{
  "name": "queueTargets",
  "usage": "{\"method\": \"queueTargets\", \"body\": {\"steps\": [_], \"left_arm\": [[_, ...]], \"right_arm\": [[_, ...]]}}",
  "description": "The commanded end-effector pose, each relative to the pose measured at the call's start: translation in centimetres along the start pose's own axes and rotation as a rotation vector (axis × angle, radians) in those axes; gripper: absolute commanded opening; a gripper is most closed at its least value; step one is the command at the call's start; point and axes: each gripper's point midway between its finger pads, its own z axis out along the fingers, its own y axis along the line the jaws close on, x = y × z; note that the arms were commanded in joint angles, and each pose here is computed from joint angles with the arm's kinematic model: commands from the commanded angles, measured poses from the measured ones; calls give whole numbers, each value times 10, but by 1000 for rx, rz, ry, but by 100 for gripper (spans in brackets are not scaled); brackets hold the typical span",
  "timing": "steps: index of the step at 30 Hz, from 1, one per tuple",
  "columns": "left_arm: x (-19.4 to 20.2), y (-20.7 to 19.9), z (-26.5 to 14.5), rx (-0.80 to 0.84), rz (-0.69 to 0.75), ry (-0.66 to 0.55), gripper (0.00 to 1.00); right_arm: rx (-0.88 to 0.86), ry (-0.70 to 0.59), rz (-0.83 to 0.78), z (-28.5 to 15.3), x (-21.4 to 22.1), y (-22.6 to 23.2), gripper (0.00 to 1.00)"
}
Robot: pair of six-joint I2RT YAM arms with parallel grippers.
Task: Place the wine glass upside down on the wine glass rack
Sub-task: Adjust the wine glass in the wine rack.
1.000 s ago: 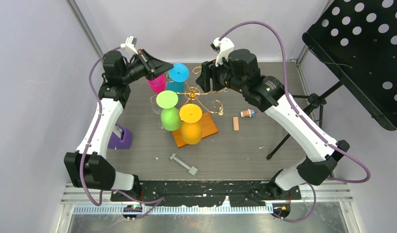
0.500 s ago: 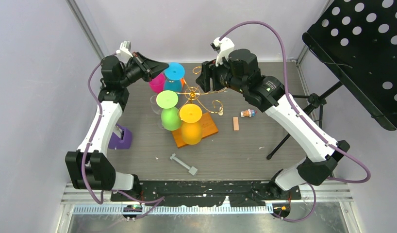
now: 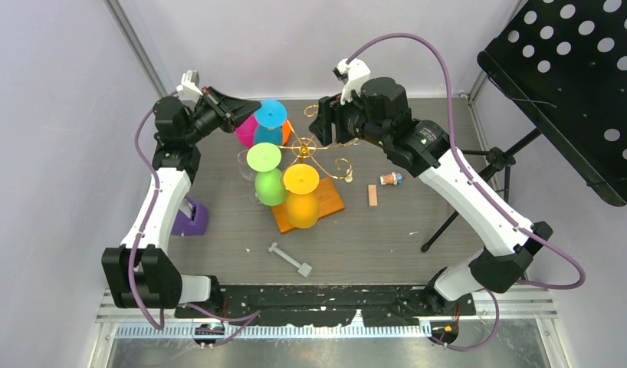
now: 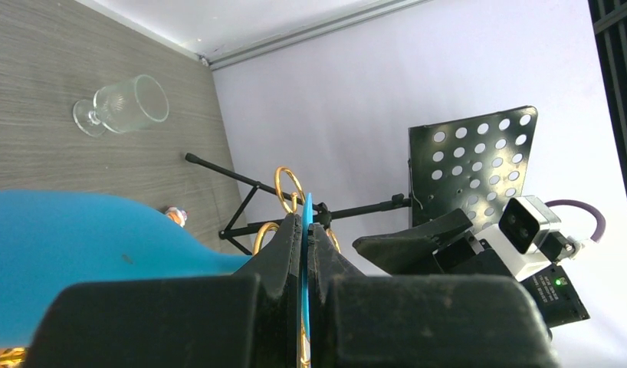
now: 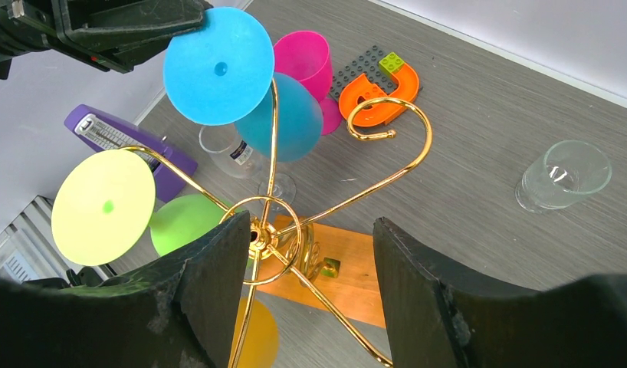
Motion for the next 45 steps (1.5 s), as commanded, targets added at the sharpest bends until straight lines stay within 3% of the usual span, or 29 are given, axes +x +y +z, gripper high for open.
{"method": "queueTargets", "body": {"steps": [1, 22, 34, 40, 45], "left_arm": [[1, -31, -13, 87, 67, -25, 0], [20, -19, -21, 77, 75, 35, 1], [24, -10, -22, 64, 79, 42, 19], [23, -7, -22, 50, 88, 35, 34], [4, 1, -31, 26, 87, -27, 39]], "right_arm": [[-16, -81, 12, -13, -22, 4, 66], [-35, -87, 25, -16, -22, 8, 66], [-28, -96, 15, -20, -24, 6, 66], [-25, -104, 7, -22, -26, 5, 66], [-15, -108, -9, -23, -27, 3, 66]]}}
